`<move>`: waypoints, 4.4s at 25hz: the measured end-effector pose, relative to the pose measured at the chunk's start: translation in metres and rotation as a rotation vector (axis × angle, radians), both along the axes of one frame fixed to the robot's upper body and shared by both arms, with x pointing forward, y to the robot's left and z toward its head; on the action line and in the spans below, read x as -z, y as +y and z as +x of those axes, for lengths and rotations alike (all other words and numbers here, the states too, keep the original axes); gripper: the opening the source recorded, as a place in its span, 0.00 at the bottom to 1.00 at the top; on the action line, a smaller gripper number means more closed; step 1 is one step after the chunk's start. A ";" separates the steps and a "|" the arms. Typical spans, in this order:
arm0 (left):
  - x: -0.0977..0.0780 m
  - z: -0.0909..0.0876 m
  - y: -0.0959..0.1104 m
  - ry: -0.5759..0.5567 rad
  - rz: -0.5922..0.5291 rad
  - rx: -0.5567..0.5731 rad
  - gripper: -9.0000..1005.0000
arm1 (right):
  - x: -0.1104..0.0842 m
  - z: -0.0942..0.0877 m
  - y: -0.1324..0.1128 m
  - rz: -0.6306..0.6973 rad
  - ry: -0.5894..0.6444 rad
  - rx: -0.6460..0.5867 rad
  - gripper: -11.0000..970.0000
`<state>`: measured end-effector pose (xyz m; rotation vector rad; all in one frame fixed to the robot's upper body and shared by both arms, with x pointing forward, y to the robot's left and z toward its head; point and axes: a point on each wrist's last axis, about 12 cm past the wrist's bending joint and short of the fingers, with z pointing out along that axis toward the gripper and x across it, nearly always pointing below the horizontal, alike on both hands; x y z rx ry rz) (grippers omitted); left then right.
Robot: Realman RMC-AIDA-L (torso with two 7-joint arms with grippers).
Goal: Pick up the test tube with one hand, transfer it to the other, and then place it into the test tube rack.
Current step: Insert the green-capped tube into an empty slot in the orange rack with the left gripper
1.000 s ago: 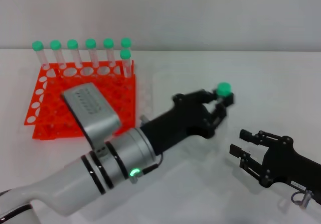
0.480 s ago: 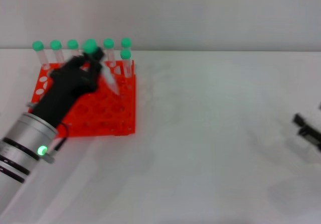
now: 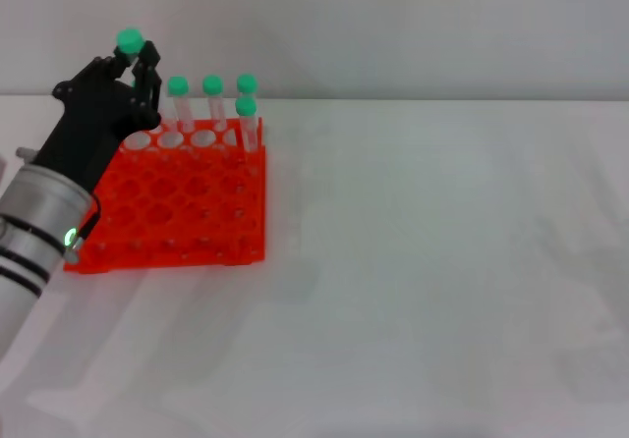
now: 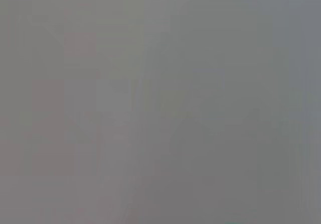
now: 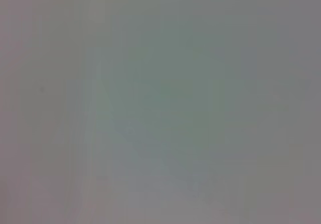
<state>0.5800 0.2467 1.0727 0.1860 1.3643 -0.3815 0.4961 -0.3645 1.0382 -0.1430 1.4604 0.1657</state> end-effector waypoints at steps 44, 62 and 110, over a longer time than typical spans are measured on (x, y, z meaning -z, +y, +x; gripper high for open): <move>-0.001 0.048 -0.037 0.174 0.251 0.052 0.24 | -0.011 0.007 0.002 0.005 -0.069 -0.013 0.90; 0.006 0.047 -0.032 0.223 0.273 0.033 0.25 | -0.012 0.007 0.001 0.008 -0.070 -0.004 0.90; 0.006 0.052 -0.039 0.247 0.324 0.053 0.26 | -0.013 0.009 -0.001 0.010 -0.073 0.008 0.90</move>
